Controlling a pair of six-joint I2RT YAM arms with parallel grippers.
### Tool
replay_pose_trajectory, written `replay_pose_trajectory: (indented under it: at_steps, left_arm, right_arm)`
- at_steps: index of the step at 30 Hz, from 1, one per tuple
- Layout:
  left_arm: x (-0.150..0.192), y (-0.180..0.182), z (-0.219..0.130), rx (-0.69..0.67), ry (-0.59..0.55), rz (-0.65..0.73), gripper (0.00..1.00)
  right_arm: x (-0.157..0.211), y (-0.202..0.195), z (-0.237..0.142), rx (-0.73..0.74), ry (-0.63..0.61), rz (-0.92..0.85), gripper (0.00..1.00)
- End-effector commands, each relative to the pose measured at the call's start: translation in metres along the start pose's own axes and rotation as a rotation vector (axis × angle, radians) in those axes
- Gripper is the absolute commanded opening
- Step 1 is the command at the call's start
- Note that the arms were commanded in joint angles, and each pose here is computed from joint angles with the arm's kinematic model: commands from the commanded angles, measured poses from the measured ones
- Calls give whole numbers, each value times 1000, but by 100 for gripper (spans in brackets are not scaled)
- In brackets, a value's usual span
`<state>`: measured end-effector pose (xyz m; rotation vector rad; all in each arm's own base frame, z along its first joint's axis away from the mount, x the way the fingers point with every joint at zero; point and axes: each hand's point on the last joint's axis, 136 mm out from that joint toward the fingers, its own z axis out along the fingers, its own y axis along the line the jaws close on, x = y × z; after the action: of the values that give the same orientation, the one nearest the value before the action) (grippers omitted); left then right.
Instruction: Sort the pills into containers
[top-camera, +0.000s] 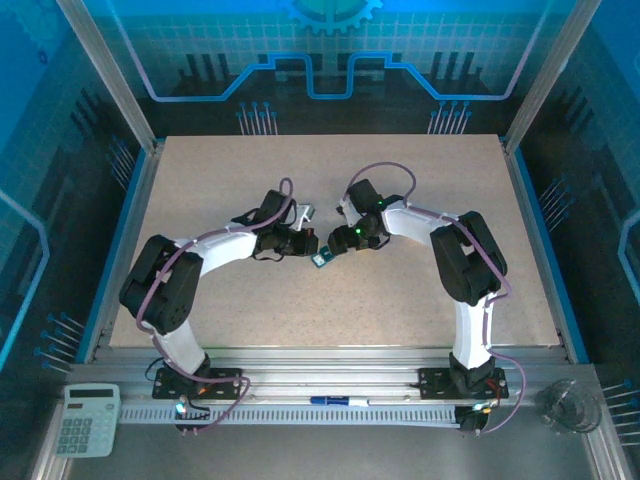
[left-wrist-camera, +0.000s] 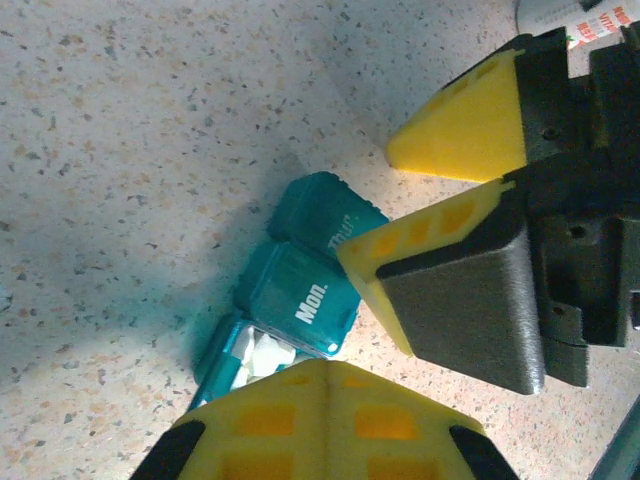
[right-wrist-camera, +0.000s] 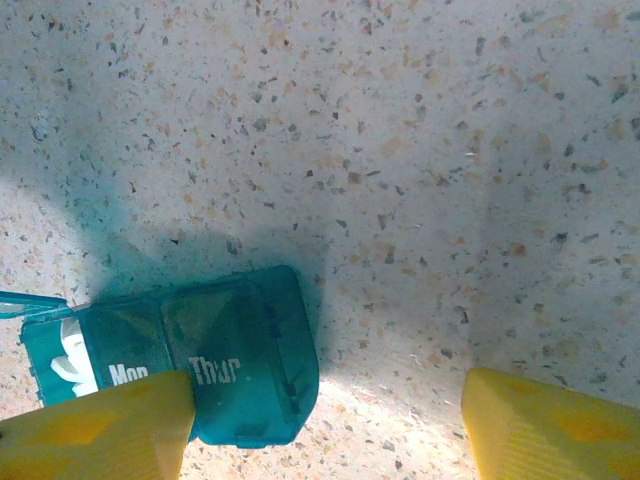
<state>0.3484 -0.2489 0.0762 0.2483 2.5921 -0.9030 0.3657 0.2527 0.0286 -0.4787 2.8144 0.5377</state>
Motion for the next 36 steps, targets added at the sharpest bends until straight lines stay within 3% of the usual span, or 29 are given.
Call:
replay_pose_trajectory:
  at_steps: [1,8,14,25,36]
  left_arm:
    - [-8,-9,-17,-2,-66,16,0]
    - [-33,22,-37,-181,-161,-12,0]
    - [-29,47,-27,-219,-87,-69,0]
    - [-14,41,2,-119,21,-87,0]
    - [-13,15,0,-59,5,-45,0]
  right_arm:
    - [12,-10,13,4,46,39,72]
    - [14,-12,14,6,52,41,72]
    - [15,-11,15,4,55,44,72]
    - [17,-11,14,1,54,49,71]
    - [18,-12,17,1,62,51,71]
